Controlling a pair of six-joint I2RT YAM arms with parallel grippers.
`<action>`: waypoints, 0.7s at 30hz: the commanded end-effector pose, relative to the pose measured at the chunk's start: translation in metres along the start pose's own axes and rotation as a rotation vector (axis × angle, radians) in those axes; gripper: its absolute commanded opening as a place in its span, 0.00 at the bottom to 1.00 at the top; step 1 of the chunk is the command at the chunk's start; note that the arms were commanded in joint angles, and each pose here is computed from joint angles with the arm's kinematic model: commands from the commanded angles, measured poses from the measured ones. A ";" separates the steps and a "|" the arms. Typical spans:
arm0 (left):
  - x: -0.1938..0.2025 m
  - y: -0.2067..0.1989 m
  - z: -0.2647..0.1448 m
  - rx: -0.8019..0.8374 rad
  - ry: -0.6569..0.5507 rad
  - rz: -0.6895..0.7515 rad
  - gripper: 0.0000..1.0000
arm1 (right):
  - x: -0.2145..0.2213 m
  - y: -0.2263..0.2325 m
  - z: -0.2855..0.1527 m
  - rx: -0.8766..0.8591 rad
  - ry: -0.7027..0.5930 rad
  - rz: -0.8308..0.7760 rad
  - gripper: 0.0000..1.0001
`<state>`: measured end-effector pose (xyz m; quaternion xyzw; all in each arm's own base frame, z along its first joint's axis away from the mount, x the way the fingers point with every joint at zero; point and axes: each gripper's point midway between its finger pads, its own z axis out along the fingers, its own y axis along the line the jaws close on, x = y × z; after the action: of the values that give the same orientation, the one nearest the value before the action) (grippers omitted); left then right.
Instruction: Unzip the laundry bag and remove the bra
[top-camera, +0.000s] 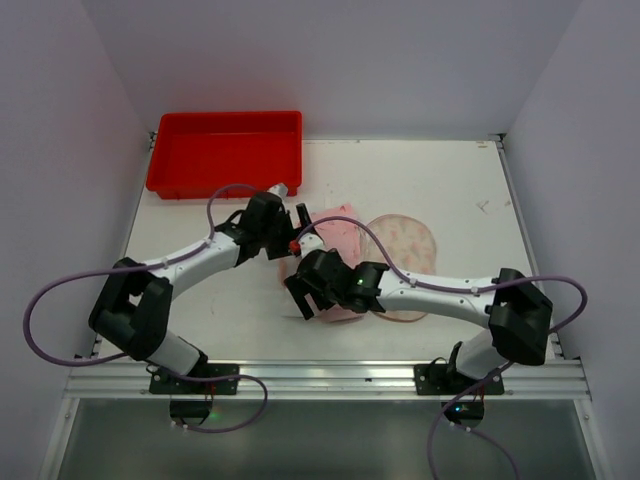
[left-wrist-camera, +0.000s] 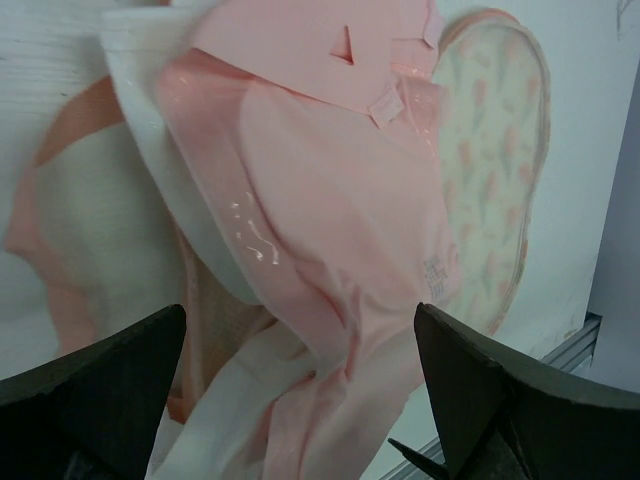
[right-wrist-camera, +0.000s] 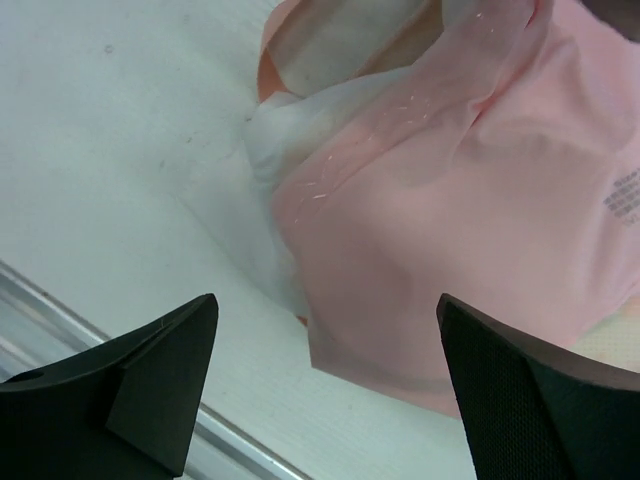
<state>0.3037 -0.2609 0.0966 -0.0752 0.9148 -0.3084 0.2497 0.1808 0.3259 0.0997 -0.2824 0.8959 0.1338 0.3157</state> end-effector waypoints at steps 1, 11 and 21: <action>-0.030 -0.002 -0.026 0.021 -0.064 0.023 1.00 | -0.010 -0.009 0.008 0.090 -0.016 -0.066 0.91; -0.051 0.046 -0.065 -0.027 -0.130 -0.029 1.00 | -0.010 -0.016 0.024 0.157 -0.011 -0.099 0.60; -0.027 0.004 -0.101 0.192 -0.077 -0.035 1.00 | -0.048 -0.038 -0.038 0.178 -0.171 -0.160 0.00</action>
<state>0.2929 -0.1826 0.1526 -0.1022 0.8856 -0.3394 0.3000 0.2055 0.3083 0.1097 -0.3141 0.8747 0.0506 0.3657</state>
